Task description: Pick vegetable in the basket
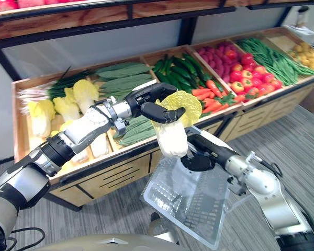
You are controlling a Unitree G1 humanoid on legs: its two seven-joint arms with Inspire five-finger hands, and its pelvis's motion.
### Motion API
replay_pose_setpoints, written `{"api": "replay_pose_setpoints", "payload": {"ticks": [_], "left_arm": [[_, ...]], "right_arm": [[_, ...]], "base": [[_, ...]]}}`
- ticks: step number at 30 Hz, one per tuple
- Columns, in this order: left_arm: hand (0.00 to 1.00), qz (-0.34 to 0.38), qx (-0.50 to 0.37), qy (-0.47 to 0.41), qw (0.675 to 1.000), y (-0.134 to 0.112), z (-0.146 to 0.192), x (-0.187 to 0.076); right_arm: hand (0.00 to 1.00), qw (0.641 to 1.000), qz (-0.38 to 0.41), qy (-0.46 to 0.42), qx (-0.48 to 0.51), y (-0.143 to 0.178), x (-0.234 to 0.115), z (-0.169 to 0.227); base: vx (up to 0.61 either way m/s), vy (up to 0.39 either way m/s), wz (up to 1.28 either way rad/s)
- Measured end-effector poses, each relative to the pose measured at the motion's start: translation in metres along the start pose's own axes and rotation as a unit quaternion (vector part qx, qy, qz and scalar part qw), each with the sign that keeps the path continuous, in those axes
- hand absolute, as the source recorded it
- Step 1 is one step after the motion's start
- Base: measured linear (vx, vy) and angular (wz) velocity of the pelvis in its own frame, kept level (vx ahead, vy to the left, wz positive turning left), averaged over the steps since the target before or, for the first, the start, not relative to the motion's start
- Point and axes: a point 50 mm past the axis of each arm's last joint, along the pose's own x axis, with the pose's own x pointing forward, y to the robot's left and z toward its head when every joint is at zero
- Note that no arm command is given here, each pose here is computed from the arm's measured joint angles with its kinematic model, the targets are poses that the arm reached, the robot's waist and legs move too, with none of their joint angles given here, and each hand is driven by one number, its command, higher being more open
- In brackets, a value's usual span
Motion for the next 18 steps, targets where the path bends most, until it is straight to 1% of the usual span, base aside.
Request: {"api": "replay_pose_setpoints", "payload": {"ticks": [3,7,11,18], "left_arm": [[0.0,-0.021,-0.006,-0.021,1.0,-0.005,0.01,0.002],[0.0,-0.04,-0.01,-0.042,0.998,-0.012,0.019,0.003],[0.0,-0.054,-0.007,-0.055,0.997,-0.017,0.025,0.003],[0.0,-0.083,-0.01,-0.084,0.993,-0.027,0.038,0.002]], "right_arm": [[0.0,0.999,0.018,-0.033,-0.036,-0.003,0.006,0.017],[0.0,0.996,0.024,-0.059,-0.059,-0.008,0.014,0.03],[0.0,0.992,0.028,-0.086,-0.091,-0.013,0.019,0.044],[0.0,0.988,0.03,-0.089,-0.121,-0.019,0.019,0.049]], "base": [[0.03,-0.004,-0.49],[0.04,-0.005,-0.3],[0.01,0.074,-0.2],[-0.02,0.082,-0.03]]}}
